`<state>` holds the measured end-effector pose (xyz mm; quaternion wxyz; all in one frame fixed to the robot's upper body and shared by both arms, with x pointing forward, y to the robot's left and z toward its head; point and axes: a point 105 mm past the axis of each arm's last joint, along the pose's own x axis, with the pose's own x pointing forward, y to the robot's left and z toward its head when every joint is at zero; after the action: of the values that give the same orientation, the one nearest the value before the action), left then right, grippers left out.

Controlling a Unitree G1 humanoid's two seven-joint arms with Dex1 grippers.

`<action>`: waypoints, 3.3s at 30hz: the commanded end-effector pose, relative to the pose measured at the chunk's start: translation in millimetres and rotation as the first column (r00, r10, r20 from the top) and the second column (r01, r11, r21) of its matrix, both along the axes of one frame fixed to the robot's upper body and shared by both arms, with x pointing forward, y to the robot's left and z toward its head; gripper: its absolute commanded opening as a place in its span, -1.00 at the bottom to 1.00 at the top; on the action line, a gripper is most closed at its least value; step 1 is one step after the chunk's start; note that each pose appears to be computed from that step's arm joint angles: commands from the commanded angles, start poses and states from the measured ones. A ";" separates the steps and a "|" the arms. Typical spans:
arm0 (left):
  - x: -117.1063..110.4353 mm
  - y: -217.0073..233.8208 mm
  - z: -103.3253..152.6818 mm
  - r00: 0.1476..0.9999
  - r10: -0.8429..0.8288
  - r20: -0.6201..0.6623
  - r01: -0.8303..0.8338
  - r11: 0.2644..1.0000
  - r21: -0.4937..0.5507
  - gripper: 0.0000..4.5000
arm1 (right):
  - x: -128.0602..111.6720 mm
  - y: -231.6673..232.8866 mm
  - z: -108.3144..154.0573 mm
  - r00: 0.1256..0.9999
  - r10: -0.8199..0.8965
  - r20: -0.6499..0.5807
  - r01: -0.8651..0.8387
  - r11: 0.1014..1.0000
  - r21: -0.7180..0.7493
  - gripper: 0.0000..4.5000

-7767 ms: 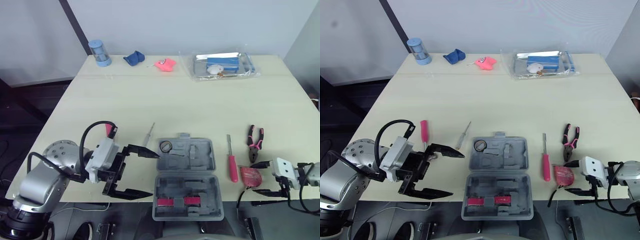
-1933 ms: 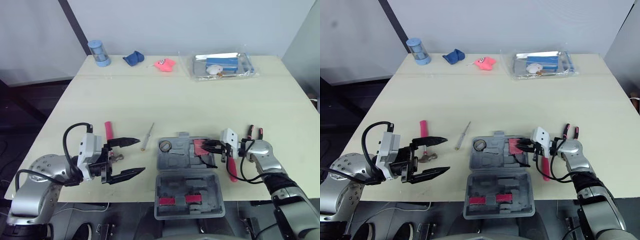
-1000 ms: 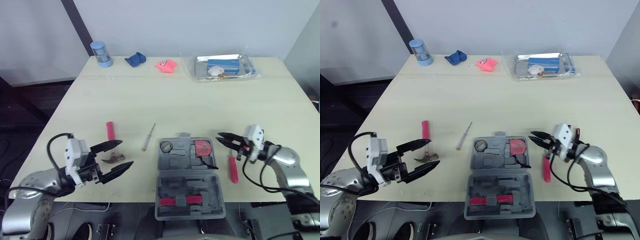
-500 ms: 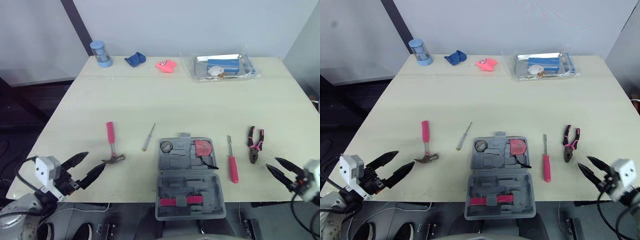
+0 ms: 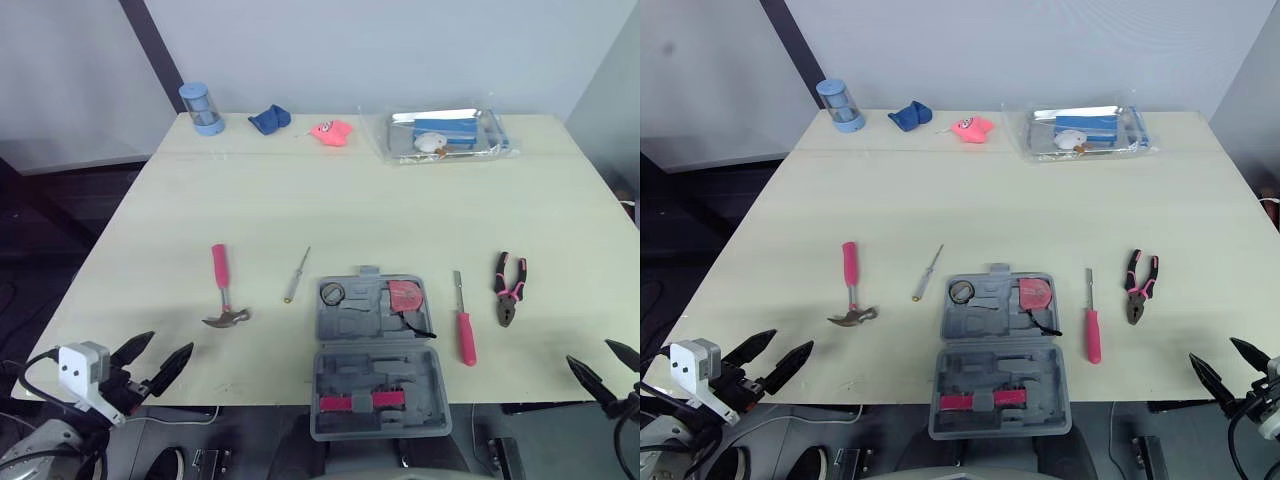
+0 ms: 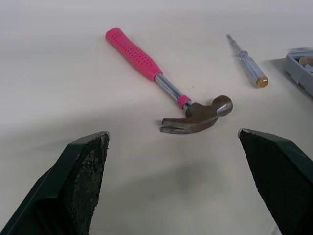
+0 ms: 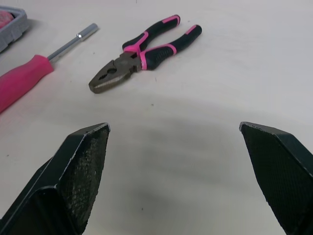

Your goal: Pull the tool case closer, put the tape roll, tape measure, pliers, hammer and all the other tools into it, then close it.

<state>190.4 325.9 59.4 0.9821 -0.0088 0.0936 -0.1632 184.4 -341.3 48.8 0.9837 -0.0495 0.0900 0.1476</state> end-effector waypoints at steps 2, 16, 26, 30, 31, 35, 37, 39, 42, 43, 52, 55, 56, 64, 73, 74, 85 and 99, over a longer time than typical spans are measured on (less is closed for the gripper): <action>9.6 -14.6 23.7 0.990 -0.117 0.074 0.112 0.992 0.065 1.00 | 18.9 12.4 16.9 0.998 0.011 0.055 -0.009 1.000 -0.024 0.99; 31.9 -103.3 69.2 0.785 -0.607 0.124 0.586 0.793 0.167 1.00 | 70.1 81.8 18.2 0.990 -0.126 0.057 0.121 0.990 0.074 0.99; 30.2 -145.0 100.3 0.573 -0.809 0.133 0.777 0.587 0.225 1.00 | 82.9 96.0 5.3 0.947 -0.320 0.000 0.318 0.942 0.112 0.99; 29.8 -152.2 109.4 0.511 -0.850 0.127 0.815 0.526 0.245 1.00 | 83.5 100.1 -1.7 0.929 -0.370 -0.028 0.371 0.922 0.115 0.99; 30.1 -154.3 111.4 0.497 -0.859 0.125 0.821 0.512 0.252 1.00 | 84.1 98.5 -2.4 0.920 -0.390 -0.025 0.390 0.914 0.113 0.99; 30.3 -162.5 117.2 0.458 -0.879 0.133 0.840 0.477 0.260 1.00 | 89.4 101.1 -8.1 0.909 -0.414 -0.039 0.416 0.900 0.132 0.99; 30.3 -164.6 119.5 0.448 -0.883 0.138 0.844 0.469 0.260 1.00 | 91.9 103.8 -10.1 0.908 -0.416 -0.044 0.418 0.898 0.136 0.99; 30.2 -166.4 121.8 0.440 -0.887 0.142 0.847 0.463 0.262 1.00 | 92.6 104.6 -14.5 0.902 -0.428 -0.060 0.432 0.891 0.140 0.99; 29.7 -168.9 124.3 0.427 -0.892 0.144 0.852 0.451 0.266 1.00 | 92.5 102.3 -23.2 0.880 -0.466 -0.093 0.475 0.867 0.151 0.99; 29.1 -169.8 125.7 0.422 -0.895 0.146 0.854 0.447 0.266 1.00 | 92.7 101.8 -25.0 0.876 -0.473 -0.095 0.482 0.864 0.146 0.88; 25.6 -171.5 127.8 0.404 -0.905 0.137 0.868 0.426 0.255 1.00 | 95.0 100.1 -29.0 0.870 -0.484 -0.091 0.492 0.860 0.133 -0.43; 24.6 -174.4 128.9 0.398 -0.907 0.136 0.872 0.421 0.250 1.00 | 94.8 98.4 -27.0 0.875 -0.479 -0.074 0.485 0.866 0.123 -0.55; 24.3 -175.5 129.1 0.397 -0.908 0.136 0.873 0.419 0.249 1.00 | 94.9 98.5 -25.4 0.880 -0.470 -0.064 0.474 0.873 0.117 -0.55; 24.5 -176.2 127.7 0.400 -0.907 0.130 0.874 0.420 0.244 1.00 | 87.8 85.7 1.1 0.910 -0.411 0.045 0.408 0.910 0.071 -0.55; 26.8 -165.9 123.8 0.400 -0.911 0.105 0.881 0.413 0.229 1.00 | 86.3 116.8 52.8 0.987 0.065 0.144 -0.058 0.997 -0.058 -0.55; 26.8 -163.2 121.8 0.401 -0.911 0.096 0.882 0.412 0.227 1.00 | 85.5 129.1 57.6 0.979 0.163 0.121 -0.155 0.985 -0.071 -0.55; 29.3 -123.9 105.5 0.476 -0.880 0.015 0.855 0.466 0.229 1.00 | 70.2 212.7 73.7 0.654 0.745 -0.133 -0.755 0.629 -0.186 -0.55; 22.2 -89.6 94.5 0.552 -0.832 -0.059 0.818 0.526 0.233 1.00 | 82.3 270.0 56.7 0.422 0.802 -0.424 -0.898 0.304 -0.318 -0.55</action>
<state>214.6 233.1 148.5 0.7865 0.1391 0.0792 -0.5965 264.5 -72.8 102.8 0.6980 -0.3057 0.1800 0.6220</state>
